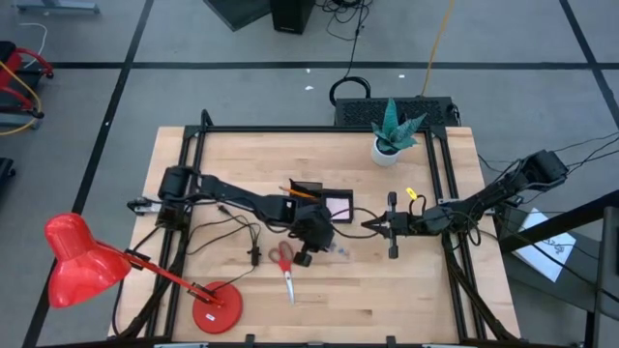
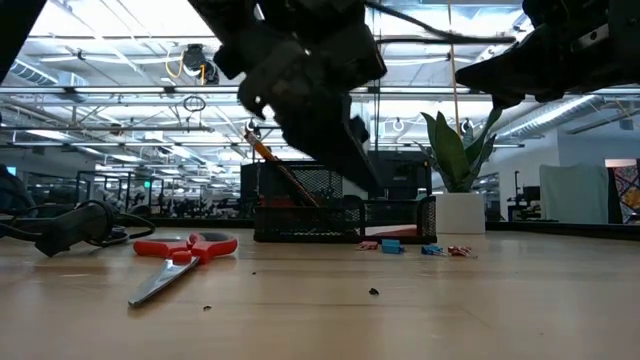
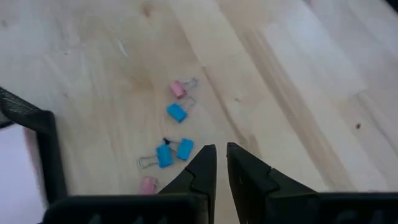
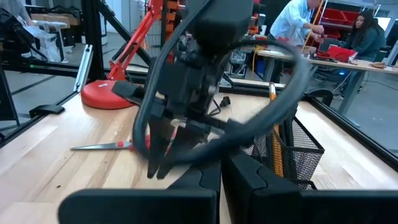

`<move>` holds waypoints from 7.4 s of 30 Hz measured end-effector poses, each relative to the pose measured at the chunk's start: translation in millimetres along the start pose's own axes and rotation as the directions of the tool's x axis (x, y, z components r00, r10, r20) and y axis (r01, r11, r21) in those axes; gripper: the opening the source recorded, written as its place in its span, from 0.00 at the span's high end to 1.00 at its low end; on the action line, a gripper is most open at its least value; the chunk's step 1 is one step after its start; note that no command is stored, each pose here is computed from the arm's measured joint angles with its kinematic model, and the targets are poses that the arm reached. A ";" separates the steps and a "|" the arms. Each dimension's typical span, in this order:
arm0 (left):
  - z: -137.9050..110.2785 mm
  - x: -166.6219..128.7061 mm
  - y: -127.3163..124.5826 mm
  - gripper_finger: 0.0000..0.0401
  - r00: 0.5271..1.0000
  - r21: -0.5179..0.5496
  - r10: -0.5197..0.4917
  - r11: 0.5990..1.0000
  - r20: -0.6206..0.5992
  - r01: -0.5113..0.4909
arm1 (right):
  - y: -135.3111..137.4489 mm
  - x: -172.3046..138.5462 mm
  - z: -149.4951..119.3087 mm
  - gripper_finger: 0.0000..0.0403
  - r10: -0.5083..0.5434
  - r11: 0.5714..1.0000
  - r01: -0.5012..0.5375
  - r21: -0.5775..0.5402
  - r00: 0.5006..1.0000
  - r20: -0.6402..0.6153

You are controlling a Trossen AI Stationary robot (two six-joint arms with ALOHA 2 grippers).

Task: Pick and place office supplies into organizer
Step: Put the blue binder clip into the black desk organizer, then put the pink binder clip into the black desk organizer

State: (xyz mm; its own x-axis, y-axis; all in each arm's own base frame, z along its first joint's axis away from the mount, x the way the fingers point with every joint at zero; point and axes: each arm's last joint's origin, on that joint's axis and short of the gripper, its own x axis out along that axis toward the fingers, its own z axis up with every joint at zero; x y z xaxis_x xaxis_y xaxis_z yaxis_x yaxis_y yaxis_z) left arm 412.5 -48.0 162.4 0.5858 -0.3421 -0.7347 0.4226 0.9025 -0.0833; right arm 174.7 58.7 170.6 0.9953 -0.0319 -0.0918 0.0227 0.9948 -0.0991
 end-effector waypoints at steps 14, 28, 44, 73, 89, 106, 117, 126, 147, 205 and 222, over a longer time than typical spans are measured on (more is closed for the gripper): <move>0.4 0.3 0.8 0.88 1.000 0.058 0.028 0.998 0.000 -0.028 | -0.1 0.0 0.0 0.99 0.000 1.000 0.000 0.000 1.000 0.000; 6.8 7.5 -3.2 0.88 0.984 0.140 0.171 0.974 0.046 -0.176 | -4.5 1.0 7.8 0.99 -0.028 0.998 0.033 -0.062 0.997 0.077; 18.0 33.8 -21.1 0.59 0.956 0.191 0.186 0.954 0.228 -0.231 | -5.9 -1.7 19.3 0.99 -0.035 0.999 0.040 -0.025 0.983 0.178; -14.7 59.1 6.1 0.46 0.985 0.105 0.140 0.983 0.102 -0.150 | -5.7 -1.3 17.5 0.99 -0.033 0.999 0.033 0.000 0.986 0.162; -24.0 59.8 27.9 0.46 0.990 0.128 -0.011 0.992 0.138 -0.007 | -5.8 -1.2 17.2 0.99 -0.034 0.999 0.034 0.002 0.987 0.159; -25.0 74.1 22.4 0.55 0.982 0.154 0.021 0.987 0.186 -0.050 | -5.7 -1.1 16.5 0.99 -0.035 0.999 0.036 -0.005 0.988 0.152; -29.5 77.6 28.6 0.85 0.984 0.106 0.016 0.994 0.179 -0.036 | -5.7 -0.9 15.7 0.99 -0.034 0.999 0.034 0.003 0.989 0.146; -29.3 77.9 27.3 0.99 0.983 0.127 0.017 0.991 0.183 -0.041 | -5.7 -0.9 15.7 0.99 -0.034 0.999 0.033 0.004 0.989 0.145; -6.2 47.9 13.0 0.99 0.983 0.153 0.016 0.987 0.184 -0.045 | -5.6 -0.9 15.5 0.99 -0.033 0.999 0.032 0.007 0.989 0.143; -26.4 -45.9 17.8 0.44 0.889 -0.012 0.439 0.896 -0.132 -0.444 | -5.5 -0.9 15.0 0.99 -0.031 0.999 0.026 0.032 0.990 0.139; -9.5 7.6 -27.4 0.59 0.965 0.130 0.250 0.957 0.073 -0.258 | -5.8 -1.2 17.5 0.99 -0.034 0.999 0.026 0.047 0.986 0.162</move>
State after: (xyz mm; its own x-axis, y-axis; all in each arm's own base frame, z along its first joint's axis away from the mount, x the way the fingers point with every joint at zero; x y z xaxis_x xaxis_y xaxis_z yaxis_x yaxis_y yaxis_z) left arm 398.8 -72.9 152.7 0.7220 -0.1236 -0.6808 0.3431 0.9184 0.1972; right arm 175.0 54.7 188.6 0.9961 -0.0493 0.0730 0.0533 0.9971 -0.0544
